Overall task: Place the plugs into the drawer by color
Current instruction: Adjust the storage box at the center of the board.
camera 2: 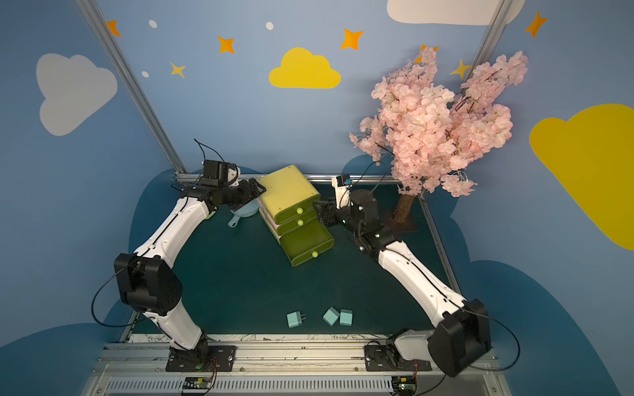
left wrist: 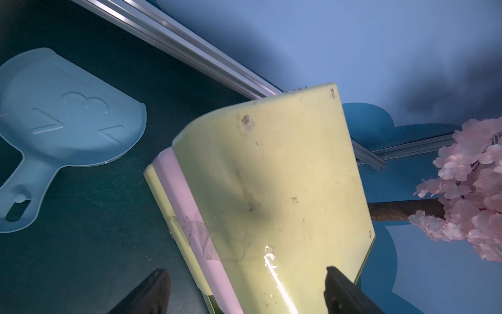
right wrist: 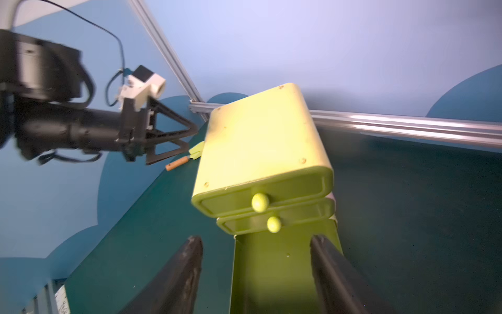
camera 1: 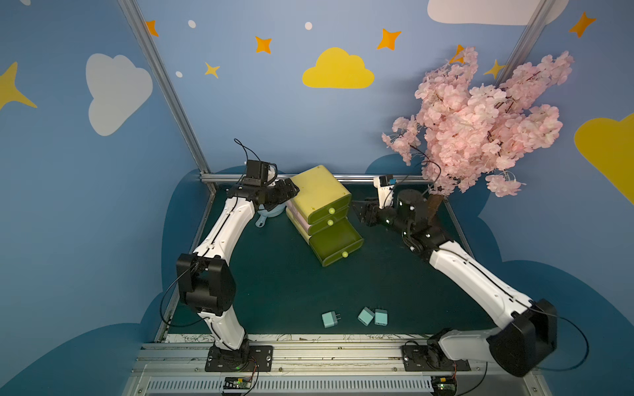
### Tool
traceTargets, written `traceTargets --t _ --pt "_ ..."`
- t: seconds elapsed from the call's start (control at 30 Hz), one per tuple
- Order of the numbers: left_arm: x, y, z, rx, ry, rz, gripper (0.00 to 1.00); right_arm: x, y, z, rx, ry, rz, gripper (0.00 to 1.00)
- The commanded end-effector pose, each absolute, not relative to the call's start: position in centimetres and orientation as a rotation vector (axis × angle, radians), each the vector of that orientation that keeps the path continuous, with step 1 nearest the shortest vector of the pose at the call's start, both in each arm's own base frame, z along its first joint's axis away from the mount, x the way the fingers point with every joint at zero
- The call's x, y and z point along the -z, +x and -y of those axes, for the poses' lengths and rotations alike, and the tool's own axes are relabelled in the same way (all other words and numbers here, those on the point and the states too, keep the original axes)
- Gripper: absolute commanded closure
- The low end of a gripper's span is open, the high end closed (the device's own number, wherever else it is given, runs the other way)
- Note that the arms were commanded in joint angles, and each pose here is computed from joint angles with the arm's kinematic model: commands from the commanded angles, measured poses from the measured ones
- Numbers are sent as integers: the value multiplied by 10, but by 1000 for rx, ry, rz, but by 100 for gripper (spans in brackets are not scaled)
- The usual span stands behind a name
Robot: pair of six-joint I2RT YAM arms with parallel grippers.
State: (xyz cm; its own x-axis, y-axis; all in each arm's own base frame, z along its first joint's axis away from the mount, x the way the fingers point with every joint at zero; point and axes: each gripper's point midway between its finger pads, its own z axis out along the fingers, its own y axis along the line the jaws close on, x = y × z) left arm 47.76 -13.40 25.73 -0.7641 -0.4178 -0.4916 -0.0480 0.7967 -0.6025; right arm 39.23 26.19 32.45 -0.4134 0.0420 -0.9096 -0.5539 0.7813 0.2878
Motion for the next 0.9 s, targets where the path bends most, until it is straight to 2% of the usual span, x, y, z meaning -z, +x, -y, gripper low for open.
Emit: traceTargets --t 0.0,0.17,0.33,0.57,0.87 --pt "-270 479 137 749 -331 -2329 5 -279 424 -261 -587 -486 -2106 25" --pt "-263 493 136 705 -301 -2357 0 -277 473 -272 -756 -473 -2169 19" --pt "-249 505 156 764 -237 -2398 0 -279 486 -290 -1088 -507 -2136 13" --pt "-224 510 185 813 -172 -2473 0 -265 472 -312 -1237 -542 -2133 15" --pt "-218 511 212 872 -101 -2497 0 -261 443 -320 -1237 -562 -2137 19"
